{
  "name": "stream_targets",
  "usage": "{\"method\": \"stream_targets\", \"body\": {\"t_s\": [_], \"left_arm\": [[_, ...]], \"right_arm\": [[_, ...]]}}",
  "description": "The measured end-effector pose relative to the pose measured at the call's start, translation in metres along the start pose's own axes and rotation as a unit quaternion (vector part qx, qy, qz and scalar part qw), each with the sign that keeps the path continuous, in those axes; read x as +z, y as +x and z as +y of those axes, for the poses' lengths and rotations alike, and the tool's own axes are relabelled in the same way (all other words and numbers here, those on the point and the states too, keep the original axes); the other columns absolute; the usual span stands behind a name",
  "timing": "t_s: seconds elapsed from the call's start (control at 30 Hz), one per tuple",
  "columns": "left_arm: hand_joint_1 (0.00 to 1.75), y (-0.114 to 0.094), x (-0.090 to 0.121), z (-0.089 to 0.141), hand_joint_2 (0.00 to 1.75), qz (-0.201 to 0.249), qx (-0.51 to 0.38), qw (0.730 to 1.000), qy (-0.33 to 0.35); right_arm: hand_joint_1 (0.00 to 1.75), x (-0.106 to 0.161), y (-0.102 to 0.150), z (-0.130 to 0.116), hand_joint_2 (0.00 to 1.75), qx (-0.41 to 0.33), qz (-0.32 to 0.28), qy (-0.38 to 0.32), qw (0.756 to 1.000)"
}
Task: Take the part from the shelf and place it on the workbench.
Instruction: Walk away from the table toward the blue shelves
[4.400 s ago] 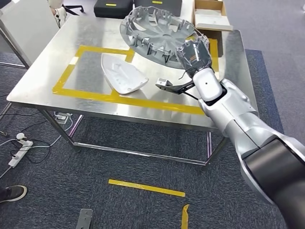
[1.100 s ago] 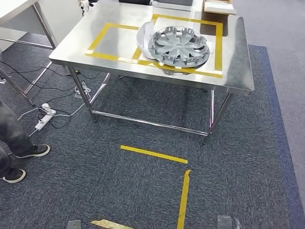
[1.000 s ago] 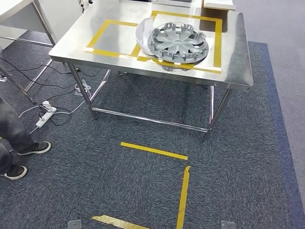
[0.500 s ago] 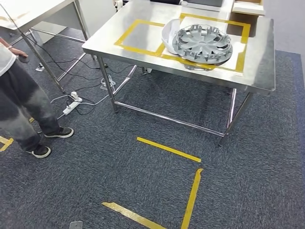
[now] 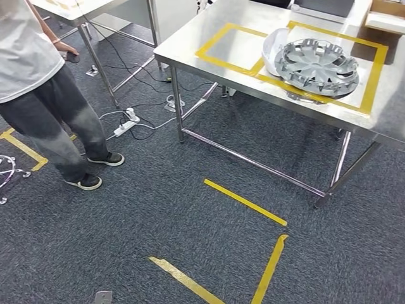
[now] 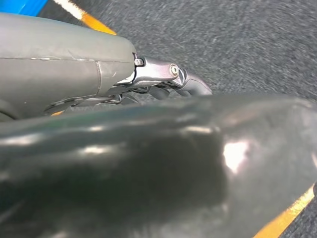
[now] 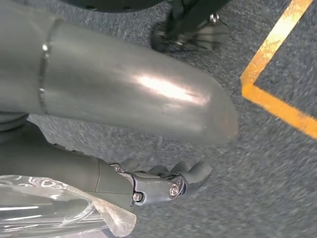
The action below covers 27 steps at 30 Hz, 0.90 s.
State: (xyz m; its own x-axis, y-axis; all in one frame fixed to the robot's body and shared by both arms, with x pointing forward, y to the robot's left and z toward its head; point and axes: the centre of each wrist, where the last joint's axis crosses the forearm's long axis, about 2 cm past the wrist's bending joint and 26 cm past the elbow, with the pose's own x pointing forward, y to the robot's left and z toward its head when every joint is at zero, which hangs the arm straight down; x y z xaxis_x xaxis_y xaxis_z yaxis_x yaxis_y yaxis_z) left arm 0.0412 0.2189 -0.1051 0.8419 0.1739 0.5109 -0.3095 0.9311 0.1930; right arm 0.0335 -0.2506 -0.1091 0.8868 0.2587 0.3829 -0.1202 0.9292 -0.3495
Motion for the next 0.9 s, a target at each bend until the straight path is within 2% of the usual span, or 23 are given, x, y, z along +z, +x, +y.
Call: {"method": "stream_targets", "body": {"t_s": [0.3,0.5,0.67,0.8,0.9], "left_arm": [[0.0,-0.001,-0.001,0.003,0.0,-0.016,-0.027,1.0,-0.002],[0.0,-0.001,-0.005,0.014,0.0,-0.028,-0.049,0.998,0.008],[0.0,0.001,-0.007,0.017,0.0,-0.043,-0.046,0.998,0.014],[0.0,-0.001,-0.006,0.017,0.0,-0.039,-0.047,0.998,0.018],[0.0,0.0,-0.006,0.016,0.0,-0.027,-0.049,0.998,0.018]], "right_arm": [[0.0,-0.004,-0.009,-0.014,0.0,0.053,0.009,0.01,0.999],[0.0,-0.006,-0.015,-0.024,0.0,0.04,0.008,-0.016,0.999],[0.0,-0.005,-0.01,-0.019,0.0,0.016,0.01,-0.026,0.999],[0.0,-0.006,-0.003,-0.015,0.0,0.0,-0.001,-0.025,1.0],[0.0,-0.004,-0.002,-0.01,0.0,-0.03,0.014,-0.025,0.999]]}}
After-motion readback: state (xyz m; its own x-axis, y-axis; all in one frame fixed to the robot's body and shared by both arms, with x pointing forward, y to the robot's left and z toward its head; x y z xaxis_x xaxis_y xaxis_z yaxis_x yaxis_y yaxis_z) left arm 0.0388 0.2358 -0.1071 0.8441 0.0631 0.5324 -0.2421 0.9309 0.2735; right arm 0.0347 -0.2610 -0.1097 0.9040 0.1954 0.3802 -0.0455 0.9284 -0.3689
